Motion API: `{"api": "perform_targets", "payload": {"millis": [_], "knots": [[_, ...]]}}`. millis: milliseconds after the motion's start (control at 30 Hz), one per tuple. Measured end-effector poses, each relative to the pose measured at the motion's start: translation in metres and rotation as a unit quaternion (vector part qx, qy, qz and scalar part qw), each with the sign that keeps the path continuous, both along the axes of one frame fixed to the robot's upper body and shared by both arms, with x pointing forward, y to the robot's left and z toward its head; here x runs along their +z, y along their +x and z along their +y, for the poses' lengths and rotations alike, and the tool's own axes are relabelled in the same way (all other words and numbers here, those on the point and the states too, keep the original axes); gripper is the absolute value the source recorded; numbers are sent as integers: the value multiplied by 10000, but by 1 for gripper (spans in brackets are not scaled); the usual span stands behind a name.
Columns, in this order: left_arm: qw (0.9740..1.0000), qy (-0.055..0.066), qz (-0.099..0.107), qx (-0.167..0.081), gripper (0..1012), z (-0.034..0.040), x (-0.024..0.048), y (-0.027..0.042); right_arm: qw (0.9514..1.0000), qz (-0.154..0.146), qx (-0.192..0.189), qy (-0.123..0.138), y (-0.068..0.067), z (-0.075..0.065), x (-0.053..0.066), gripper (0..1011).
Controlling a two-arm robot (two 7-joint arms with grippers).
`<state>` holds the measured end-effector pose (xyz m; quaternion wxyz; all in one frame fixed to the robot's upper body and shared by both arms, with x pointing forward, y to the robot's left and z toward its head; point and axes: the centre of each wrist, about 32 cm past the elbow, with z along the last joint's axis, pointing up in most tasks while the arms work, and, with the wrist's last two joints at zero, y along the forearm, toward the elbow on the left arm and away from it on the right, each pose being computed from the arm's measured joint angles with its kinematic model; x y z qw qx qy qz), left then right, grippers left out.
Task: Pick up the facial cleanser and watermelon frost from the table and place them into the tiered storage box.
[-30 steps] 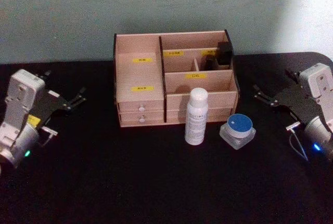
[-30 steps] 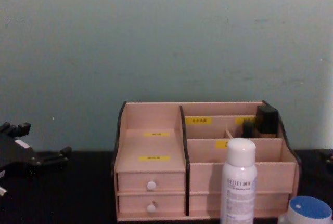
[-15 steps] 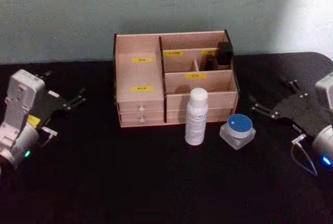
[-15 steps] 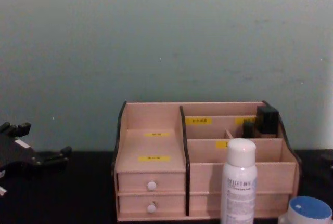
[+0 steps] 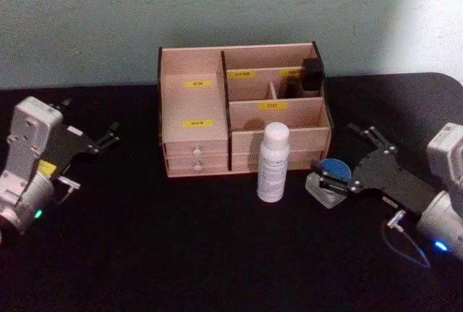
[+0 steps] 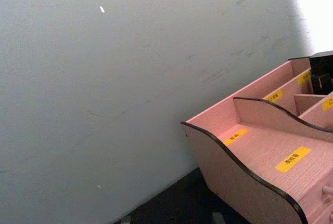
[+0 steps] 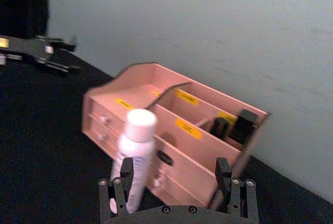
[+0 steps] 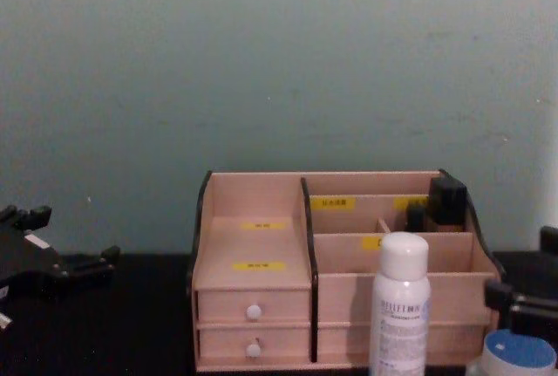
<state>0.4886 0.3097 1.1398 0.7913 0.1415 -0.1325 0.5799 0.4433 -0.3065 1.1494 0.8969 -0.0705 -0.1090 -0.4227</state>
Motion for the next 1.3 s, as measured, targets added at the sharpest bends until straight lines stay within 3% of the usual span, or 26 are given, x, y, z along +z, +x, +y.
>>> {"api": "perform_targets", "payload": {"millis": [333, 967, 1300], "knots": [[10000, 0, 0, 0, 1001, 0, 0, 0, 9988, 184, 444, 58, 76, 157, -45, 1002], [10000, 0, 0, 0, 1001, 0, 0, 0, 9954, 735, 563, 259, 326, 331, -165, 1002], [10000, 0, 0, 0, 1001, 0, 0, 0, 9946, 870, 515, 251, 414, 370, -202, 1003]]}}
